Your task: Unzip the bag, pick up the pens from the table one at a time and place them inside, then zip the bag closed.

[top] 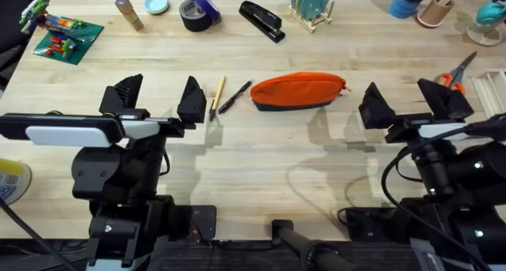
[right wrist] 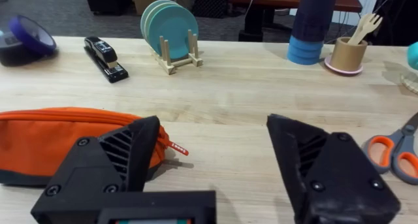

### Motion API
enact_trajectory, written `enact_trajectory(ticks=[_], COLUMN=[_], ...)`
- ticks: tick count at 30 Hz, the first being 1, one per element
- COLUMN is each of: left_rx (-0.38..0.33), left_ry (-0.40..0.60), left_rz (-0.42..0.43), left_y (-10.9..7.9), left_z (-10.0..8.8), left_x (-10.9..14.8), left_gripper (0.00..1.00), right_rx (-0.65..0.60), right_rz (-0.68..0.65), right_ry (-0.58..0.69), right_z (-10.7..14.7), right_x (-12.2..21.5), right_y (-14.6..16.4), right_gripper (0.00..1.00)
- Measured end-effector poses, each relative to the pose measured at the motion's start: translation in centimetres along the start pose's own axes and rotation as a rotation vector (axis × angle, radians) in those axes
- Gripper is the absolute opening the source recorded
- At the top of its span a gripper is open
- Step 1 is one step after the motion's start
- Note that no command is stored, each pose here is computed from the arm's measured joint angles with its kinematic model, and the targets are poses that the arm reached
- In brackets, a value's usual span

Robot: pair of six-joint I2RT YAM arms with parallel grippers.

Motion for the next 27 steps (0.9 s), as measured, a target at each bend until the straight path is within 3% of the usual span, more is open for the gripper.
enact_trajectory(ticks=[21,24,27], left_rx=[0.0,0.0,0.0], left_ry=[-0.004,0.002,0.008], left_rz=[-0.003,-0.003,0.002], left_y=[0.1,0.1,0.3], left_z=[-0.3,-1.4,-3.6], left_x=[0.1,0.1,-0.2], left_gripper=[0.993,0.993,0.993], right_rx=[0.021,0.022,0.024], right_rz=[0.008,0.015,0.021], right_ry=[0.007,0.032,0.057], right_z=[0.0,-0.4,-2.0], right_x=[0.0,0.1,0.2], right_y=[-0.1,-0.1,0.0], right_gripper=[0.995,0.995,0.995])
Point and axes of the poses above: each hand's point on the last joint's axis, 136 mm out from that joint toward the fingers, its own x axis back along the fingers, its own y axis along the line the jaws close on, z = x × y, the point moved 7 cm from there along x, back along the fingers, and after that the axes turned 5 degrees about -x, right-handed, at the moved point
